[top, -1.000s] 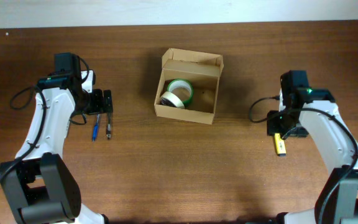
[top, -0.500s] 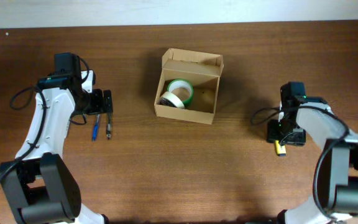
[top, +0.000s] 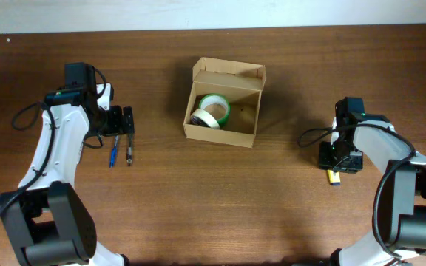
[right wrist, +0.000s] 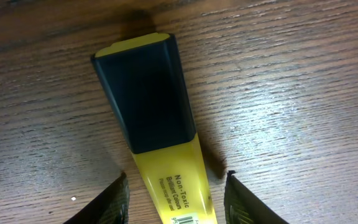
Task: Pack container
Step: 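Lower right gripper onto the yellow highlighter and grasp it, then carry highlighter into the box and open the right gripper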
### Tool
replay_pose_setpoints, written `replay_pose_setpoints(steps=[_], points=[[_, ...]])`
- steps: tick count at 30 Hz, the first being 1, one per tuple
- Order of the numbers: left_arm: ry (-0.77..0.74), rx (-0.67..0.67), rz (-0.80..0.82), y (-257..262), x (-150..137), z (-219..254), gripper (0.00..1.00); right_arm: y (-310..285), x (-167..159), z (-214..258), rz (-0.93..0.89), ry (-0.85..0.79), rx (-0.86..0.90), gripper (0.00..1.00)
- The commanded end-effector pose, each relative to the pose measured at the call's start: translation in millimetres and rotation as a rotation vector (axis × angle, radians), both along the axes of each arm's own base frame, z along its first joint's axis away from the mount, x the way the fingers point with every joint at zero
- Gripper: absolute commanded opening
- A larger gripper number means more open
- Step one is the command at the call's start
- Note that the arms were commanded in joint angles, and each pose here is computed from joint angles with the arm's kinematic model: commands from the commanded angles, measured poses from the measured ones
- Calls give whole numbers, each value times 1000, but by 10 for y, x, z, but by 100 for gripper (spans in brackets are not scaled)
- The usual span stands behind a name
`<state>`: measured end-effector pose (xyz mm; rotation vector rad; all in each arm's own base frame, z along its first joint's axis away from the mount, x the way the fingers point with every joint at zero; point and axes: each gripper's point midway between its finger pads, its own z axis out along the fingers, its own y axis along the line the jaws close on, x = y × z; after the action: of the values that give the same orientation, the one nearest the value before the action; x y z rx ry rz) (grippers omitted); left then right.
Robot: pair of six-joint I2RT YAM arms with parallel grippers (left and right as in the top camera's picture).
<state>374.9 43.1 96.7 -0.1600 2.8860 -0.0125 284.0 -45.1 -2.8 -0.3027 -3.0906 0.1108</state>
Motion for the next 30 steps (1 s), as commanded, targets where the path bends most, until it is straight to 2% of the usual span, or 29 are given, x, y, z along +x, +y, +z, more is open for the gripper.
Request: replay_pose_setpoints(steps=[1, 4, 5, 14, 17, 22, 27, 30], points=[[-10, -4, -18, -3, 38, 27, 100, 51, -75, -138, 0, 47, 26, 44], [-10, -4, -18, -3, 38, 27, 100, 90, 20, -75, -1, 24, 52, 29], [-10, -4, -18, -3, 38, 27, 100, 98, 62, -39, -1, 16, 59, 27], [-10, -4, -18, -3, 38, 27, 100, 67, 449, 437, 1, -56, 57, 26], [-10, -4, -18, -3, 38, 27, 100, 74, 626, 756, 7, -104, 59, 26], [-10, -4, -18, -3, 38, 27, 100, 295, 946, 1576, 78, -241, 54, 25], [-10, -5, -19, -4, 38, 27, 100, 908, 1153, 2434, 302, -417, 60, 25], [-10, -5, -19, -4, 38, 27, 99, 1414, 1151, 2808, 477, -512, 75, 25]])
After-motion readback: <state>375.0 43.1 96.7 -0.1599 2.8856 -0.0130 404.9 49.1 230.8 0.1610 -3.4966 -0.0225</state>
